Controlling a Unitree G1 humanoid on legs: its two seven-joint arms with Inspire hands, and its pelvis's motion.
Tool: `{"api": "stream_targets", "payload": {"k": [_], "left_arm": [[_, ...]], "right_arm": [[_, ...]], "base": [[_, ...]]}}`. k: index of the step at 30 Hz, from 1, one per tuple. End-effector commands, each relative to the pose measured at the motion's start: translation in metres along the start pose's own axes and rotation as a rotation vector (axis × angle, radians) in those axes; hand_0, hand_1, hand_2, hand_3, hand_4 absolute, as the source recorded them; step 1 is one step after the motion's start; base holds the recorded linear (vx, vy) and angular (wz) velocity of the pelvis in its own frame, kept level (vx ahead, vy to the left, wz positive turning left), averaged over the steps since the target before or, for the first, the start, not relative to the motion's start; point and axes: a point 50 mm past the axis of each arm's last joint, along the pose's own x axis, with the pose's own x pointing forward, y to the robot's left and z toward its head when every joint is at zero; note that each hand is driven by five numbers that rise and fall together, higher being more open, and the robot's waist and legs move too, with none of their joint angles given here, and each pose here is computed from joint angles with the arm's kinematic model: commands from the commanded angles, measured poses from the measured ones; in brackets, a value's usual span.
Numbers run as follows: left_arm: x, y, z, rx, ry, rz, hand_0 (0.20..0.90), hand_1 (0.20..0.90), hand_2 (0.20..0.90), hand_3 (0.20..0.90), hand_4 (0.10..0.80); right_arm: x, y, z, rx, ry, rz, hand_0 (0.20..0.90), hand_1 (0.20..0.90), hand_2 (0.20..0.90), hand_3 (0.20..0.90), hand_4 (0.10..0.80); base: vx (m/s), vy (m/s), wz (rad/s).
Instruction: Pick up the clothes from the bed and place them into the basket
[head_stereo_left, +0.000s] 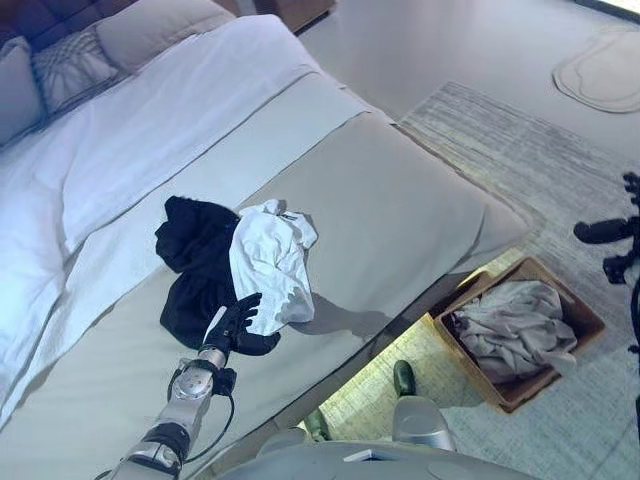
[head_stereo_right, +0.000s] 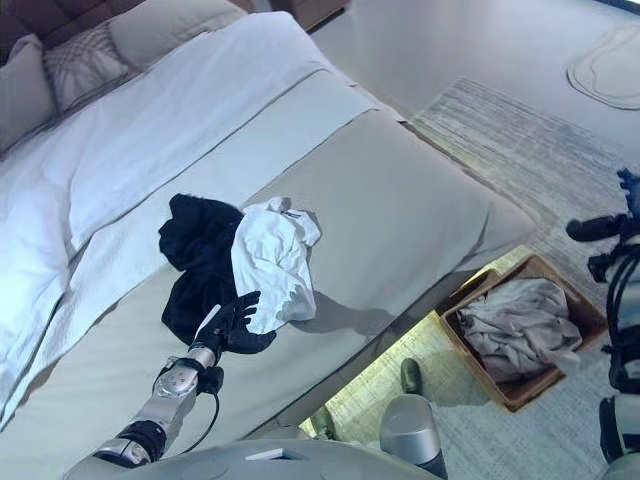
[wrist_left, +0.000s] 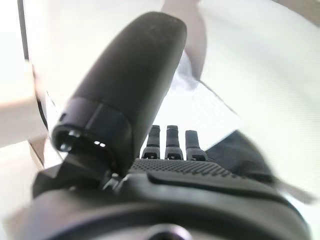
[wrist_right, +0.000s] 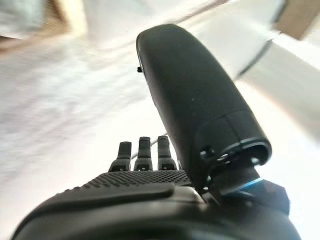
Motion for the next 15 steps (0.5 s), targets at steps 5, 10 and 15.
{"api": "stream_targets", "payload": {"k": [5,10,15], "left_arm": [[-0.009,0.035,0.005,0.009,-0.08,0.133,0.9,0.9,0.9,0.9,0.8],[-0.012,0.034,0.003,0.004,-0.081,0.127,0.9,0.9,0.9,0.9,0.8],[-0.015,0.033,0.002,-0.001,-0.086,0.113,0.9,0.9,0.9,0.9,0.8]], "right_arm": [[0.005,0.026,0.094,-0.004,-0.352,0.018,0.9,0.9,0.9,0.9,0.8],[0.006,0.033,0.113,-0.102,-0.398,0.039,0.9,0.9,0.9,0.9,0.8],[0.01,0.04,0.122,-0.197,-0.38,0.118,0.9,0.9,0.9,0.9,0.8]], "base": [[0.048,0.029,0.39],[0.056,0.062,0.41],[0.082,0.074,0.41]]}}
